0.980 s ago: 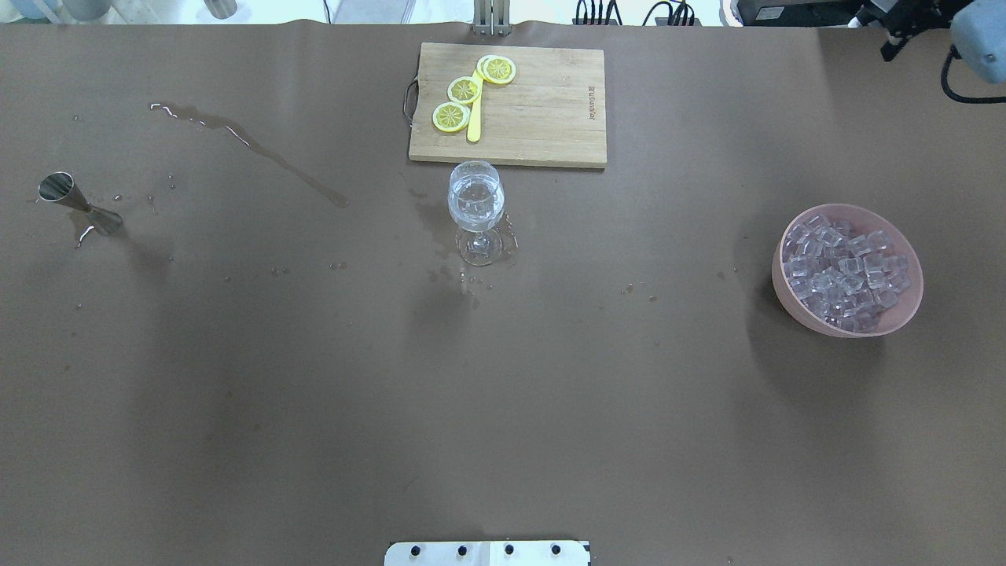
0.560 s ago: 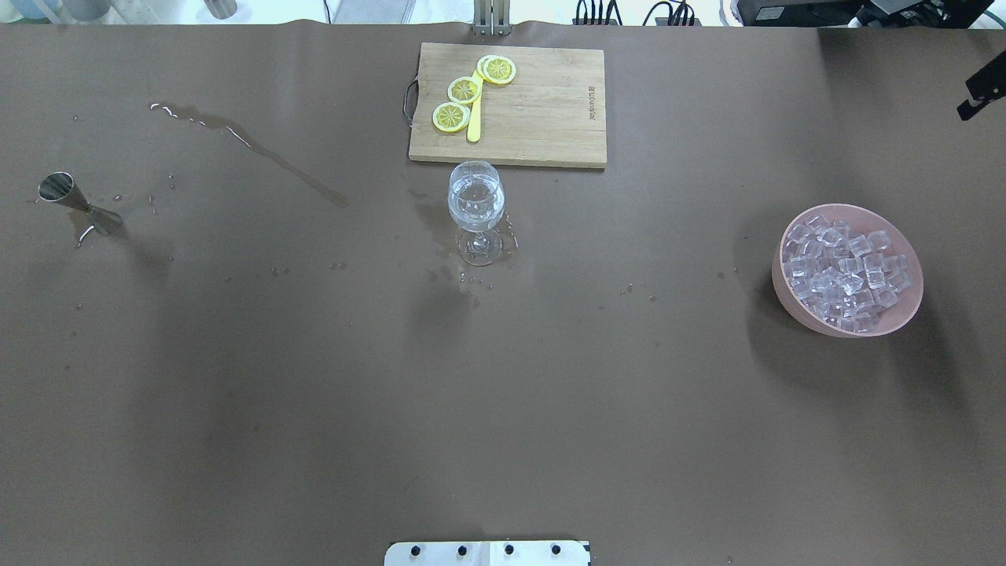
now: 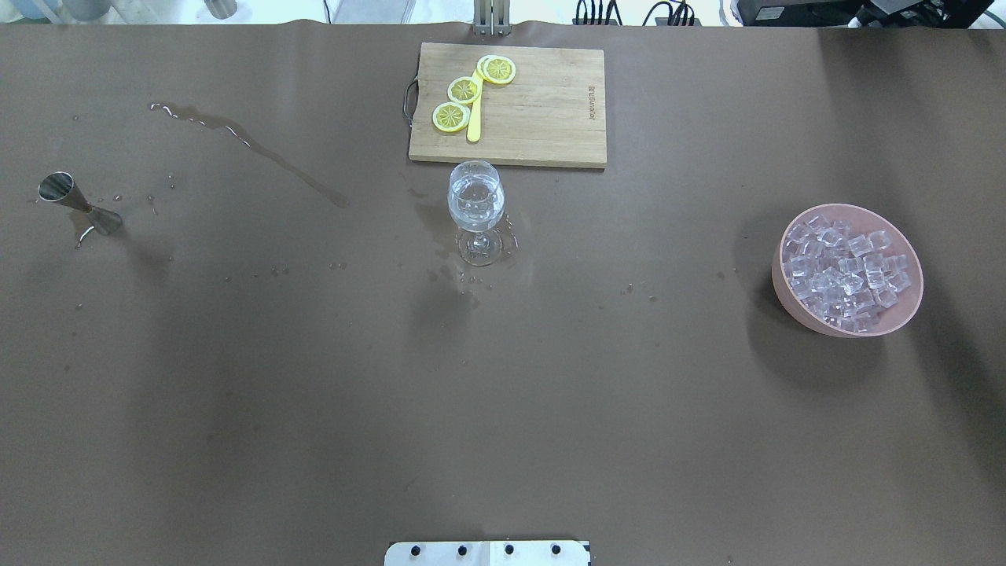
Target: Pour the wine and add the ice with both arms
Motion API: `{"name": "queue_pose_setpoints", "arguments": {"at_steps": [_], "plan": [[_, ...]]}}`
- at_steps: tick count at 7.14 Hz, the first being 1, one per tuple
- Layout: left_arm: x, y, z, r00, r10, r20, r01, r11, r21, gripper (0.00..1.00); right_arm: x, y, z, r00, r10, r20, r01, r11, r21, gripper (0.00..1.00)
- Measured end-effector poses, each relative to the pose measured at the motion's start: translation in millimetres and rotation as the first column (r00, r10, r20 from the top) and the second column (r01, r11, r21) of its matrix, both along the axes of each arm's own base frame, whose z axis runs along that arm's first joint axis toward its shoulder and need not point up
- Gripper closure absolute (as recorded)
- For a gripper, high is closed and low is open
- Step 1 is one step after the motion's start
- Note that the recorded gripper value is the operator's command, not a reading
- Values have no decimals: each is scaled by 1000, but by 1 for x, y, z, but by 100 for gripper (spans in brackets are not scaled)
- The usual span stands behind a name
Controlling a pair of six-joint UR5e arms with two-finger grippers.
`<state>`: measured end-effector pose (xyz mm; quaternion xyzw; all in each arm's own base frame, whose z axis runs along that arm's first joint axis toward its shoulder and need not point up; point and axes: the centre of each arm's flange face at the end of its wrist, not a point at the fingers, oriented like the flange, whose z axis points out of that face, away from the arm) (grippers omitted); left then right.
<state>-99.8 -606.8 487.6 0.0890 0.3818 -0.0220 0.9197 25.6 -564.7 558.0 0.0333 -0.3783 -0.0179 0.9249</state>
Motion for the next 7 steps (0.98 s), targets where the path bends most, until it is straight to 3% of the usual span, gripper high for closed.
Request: {"name": "queue_pose_setpoints", "arguments": {"at_steps": [3,7], "plan": [[0,0,1,1000,0,0,0,1000,-1,2,3,19,-2,1000,10,-2,-10,1000,1,1],[0,0,1,1000,0,-1,0,1000,-2,2,3,20,-1,1000,12,-11,-12,1000,1,1]]}}
